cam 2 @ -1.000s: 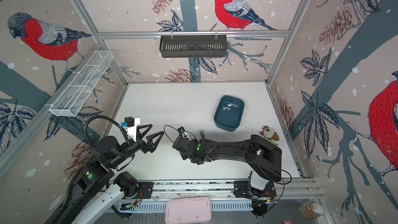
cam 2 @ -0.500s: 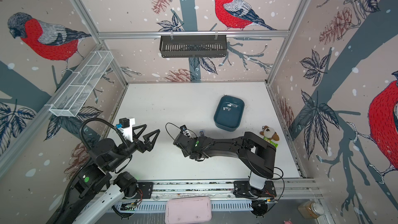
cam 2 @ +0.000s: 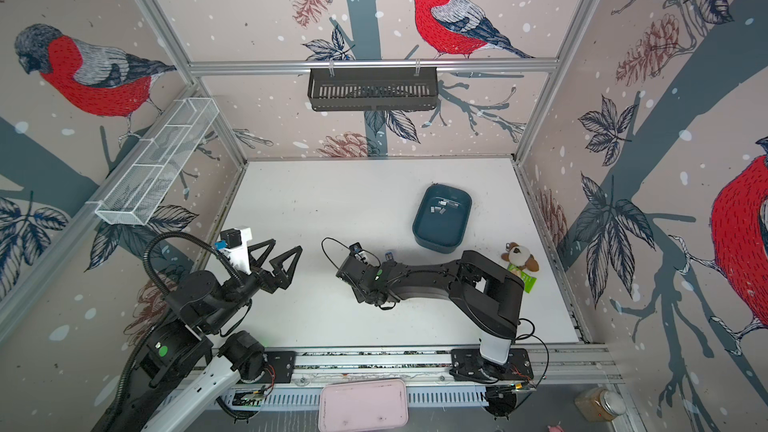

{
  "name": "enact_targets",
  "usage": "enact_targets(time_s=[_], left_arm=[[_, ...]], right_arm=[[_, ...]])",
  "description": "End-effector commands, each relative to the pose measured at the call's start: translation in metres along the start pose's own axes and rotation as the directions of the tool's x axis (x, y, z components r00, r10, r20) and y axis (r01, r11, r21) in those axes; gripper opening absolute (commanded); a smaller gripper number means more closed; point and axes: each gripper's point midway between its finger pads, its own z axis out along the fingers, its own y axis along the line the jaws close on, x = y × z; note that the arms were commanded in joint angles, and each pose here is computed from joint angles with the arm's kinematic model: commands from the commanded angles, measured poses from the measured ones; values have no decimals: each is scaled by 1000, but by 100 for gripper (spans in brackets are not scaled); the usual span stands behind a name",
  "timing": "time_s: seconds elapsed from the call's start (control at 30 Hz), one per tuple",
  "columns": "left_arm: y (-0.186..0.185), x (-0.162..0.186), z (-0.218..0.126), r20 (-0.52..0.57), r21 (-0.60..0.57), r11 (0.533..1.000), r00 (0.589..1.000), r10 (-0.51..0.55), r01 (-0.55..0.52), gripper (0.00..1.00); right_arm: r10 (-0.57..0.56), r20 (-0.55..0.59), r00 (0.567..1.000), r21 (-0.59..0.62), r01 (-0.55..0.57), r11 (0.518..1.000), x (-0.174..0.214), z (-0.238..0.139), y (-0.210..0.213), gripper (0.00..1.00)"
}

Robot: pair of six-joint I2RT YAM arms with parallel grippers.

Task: Load the staples into the stapler

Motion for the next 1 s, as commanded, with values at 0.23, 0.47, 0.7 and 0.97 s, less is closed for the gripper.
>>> enact_targets(time_s=[0.23,0.47,0.7,0.97], left_arm=[[1,-1,1,5,-1,1000,1000,-3,3,99],[1,0,4,-2,3,1000,1000,-4,4,99],[2,1,7,-9,9,1000,1000,-4,4,99],[1,0,7,-8,13,1000,1000,-5,5,99]], right_arm=[[-9,6,1000,4,9,1000,-2,5,1,20],[-5,2,1000,2,5,1000,1,8,0,27],[1,2,1000,-3,-1,1000,0,8,0,37],[9,10,1000,-12,-9,1000,-2,6,0,44]])
